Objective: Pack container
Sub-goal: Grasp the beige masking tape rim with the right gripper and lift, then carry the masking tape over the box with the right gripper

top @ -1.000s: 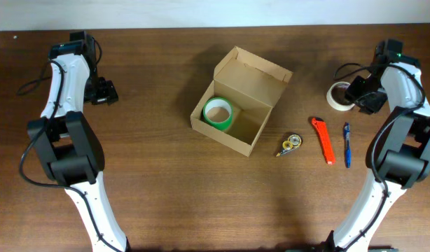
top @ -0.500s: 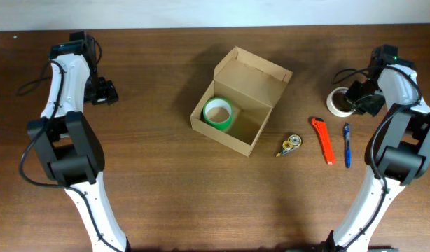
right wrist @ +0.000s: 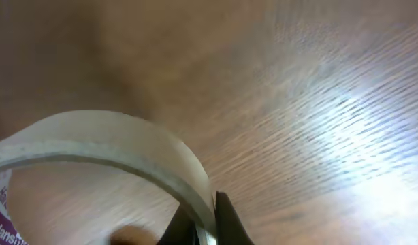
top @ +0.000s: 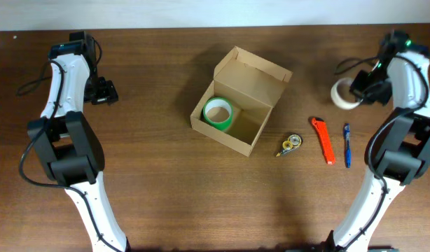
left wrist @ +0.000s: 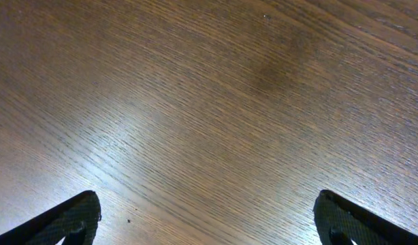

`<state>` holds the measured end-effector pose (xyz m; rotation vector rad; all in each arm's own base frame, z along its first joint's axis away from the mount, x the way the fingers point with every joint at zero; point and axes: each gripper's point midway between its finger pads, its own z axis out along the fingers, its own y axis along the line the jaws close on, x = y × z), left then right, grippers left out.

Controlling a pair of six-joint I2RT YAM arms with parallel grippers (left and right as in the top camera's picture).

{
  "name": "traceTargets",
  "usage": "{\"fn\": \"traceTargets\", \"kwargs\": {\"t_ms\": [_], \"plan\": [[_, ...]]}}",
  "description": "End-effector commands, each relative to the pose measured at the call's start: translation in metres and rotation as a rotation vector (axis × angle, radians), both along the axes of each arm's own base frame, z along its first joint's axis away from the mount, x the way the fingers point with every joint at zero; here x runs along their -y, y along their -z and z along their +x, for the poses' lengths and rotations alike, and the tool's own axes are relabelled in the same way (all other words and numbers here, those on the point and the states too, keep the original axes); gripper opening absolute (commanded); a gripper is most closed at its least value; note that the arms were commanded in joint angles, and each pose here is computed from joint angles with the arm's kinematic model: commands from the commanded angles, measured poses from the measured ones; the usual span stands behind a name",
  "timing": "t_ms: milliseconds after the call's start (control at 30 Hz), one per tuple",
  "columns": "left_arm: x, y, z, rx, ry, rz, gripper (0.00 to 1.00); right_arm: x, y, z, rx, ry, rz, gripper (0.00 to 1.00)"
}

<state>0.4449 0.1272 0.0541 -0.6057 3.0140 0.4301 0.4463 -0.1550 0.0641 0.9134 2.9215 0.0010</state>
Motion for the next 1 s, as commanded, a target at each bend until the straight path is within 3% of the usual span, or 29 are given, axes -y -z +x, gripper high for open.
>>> {"fn": "traceTargets", "kwargs": {"t_ms": [0,267,400,533,967], "plan": [[0.000,-0.004,0.000,0.007,0.006,-0.005,1.00,-0.021,-0.101,0.023,0.217,-0.078,-0.022,0.04],[0.000,-0.004,0.000,0.007,0.006,-0.005,1.00,-0.109,-0.235,0.013,0.448,-0.309,-0.088,0.04],[0.000,-0.004,0.000,0.007,0.006,-0.005,1.00,-0.169,-0.272,0.002,0.530,-0.438,-0.125,0.04],[0.000,-0.004,0.000,0.007,0.006,-0.005,1.00,-0.228,-0.264,-0.001,0.522,-0.557,-0.086,0.04],[0.000,-0.004,0.000,0.007,0.006,-0.005,1.00,-0.357,-0.155,-0.013,0.288,-0.742,-0.053,0.04]]}}
